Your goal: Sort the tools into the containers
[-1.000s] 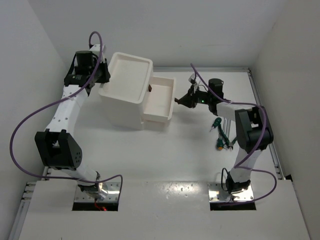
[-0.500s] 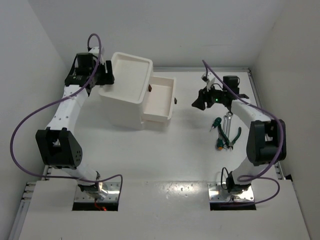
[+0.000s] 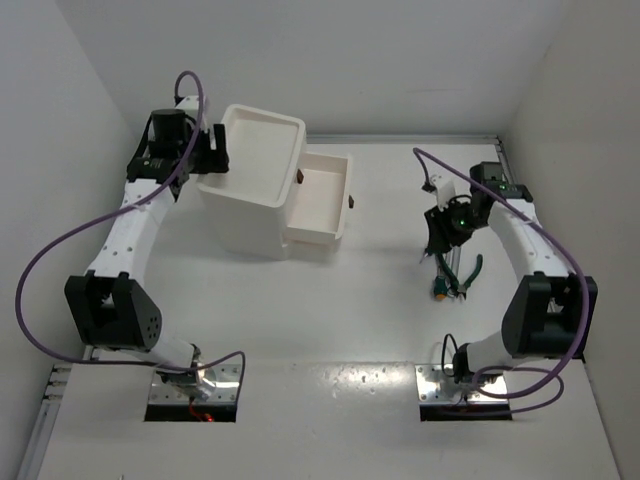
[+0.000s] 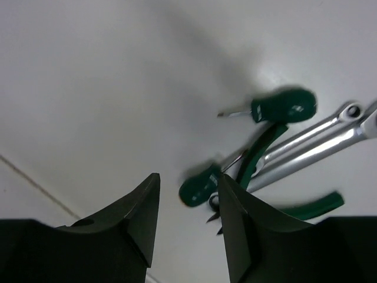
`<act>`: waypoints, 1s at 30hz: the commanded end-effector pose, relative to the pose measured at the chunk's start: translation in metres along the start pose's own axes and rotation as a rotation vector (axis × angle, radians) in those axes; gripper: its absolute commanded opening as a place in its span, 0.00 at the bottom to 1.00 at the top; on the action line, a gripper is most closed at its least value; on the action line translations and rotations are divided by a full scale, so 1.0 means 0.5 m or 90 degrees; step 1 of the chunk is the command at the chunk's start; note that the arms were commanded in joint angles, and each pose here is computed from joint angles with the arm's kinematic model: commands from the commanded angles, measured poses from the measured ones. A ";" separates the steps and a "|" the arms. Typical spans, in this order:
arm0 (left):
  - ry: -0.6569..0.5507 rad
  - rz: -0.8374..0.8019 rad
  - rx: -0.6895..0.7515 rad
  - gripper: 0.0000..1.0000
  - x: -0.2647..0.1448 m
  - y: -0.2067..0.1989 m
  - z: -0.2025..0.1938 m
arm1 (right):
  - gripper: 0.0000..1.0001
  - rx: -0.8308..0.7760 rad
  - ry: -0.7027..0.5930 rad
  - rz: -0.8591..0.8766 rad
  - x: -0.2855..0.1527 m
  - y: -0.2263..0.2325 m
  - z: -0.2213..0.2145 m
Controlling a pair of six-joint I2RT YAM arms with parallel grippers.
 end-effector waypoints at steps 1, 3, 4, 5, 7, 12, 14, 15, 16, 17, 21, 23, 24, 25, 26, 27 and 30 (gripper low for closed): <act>-0.072 0.036 0.014 0.82 -0.049 0.013 0.050 | 0.44 0.002 0.108 0.018 -0.037 0.027 -0.064; -0.079 0.043 0.008 0.82 -0.055 0.015 0.051 | 0.44 0.027 0.127 0.005 -0.041 0.029 -0.079; -0.080 0.057 0.007 0.82 -0.062 0.022 0.047 | 0.43 0.039 0.148 0.009 -0.038 0.037 -0.088; -0.088 0.065 0.006 0.82 -0.068 0.025 0.048 | 0.41 0.046 0.161 0.017 -0.037 0.041 -0.095; -0.097 0.078 -0.001 0.83 -0.075 0.031 0.051 | 0.39 0.085 0.206 0.036 -0.038 0.053 -0.116; -0.112 0.116 -0.004 0.91 -0.096 0.048 0.054 | 0.45 0.124 0.293 0.013 -0.036 0.065 -0.187; -0.117 0.135 -0.006 0.95 -0.102 0.057 0.054 | 0.50 0.168 0.311 0.015 -0.027 0.075 -0.214; -0.117 0.142 -0.007 0.96 -0.103 0.060 0.054 | 0.52 0.186 0.320 0.009 -0.021 0.075 -0.222; -0.119 0.148 -0.015 0.96 -0.099 0.063 0.051 | 0.54 0.202 0.312 0.008 -0.012 0.076 -0.222; -0.119 0.154 -0.016 0.96 -0.100 0.066 0.051 | 0.55 0.220 0.301 0.017 -0.011 0.080 -0.219; -0.120 0.154 -0.025 0.98 -0.100 0.065 0.051 | 0.57 0.232 0.313 -0.025 -0.003 0.063 -0.222; -0.120 0.154 -0.025 0.98 -0.100 0.065 0.051 | 0.57 0.244 0.324 -0.042 0.007 0.048 -0.223; -0.120 0.154 -0.025 0.98 -0.100 0.065 0.051 | 0.57 0.246 0.321 -0.056 0.010 0.037 -0.217; -0.120 0.154 -0.025 0.98 -0.100 0.065 0.051 | 0.57 0.246 0.319 -0.057 0.017 0.032 -0.216; -0.120 0.160 -0.025 0.98 -0.101 0.068 0.051 | 0.57 0.247 0.323 -0.055 0.026 0.026 -0.215; -0.120 0.161 -0.025 0.98 -0.101 0.068 0.051 | 0.57 0.254 0.325 -0.055 0.032 0.024 -0.216; -0.120 0.161 -0.025 0.98 -0.101 0.068 0.051 | 0.57 0.271 0.333 -0.040 0.056 0.021 -0.207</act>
Point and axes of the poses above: each gripper's point midway between its finger pads, its own x axis out along the fingers, its own y axis along the line the jaws close on, z = x × y, the point moved 2 cm from there along -x, back along the fingers, and after that the axes turned 2 degrees about x, right-handed, at the moved point
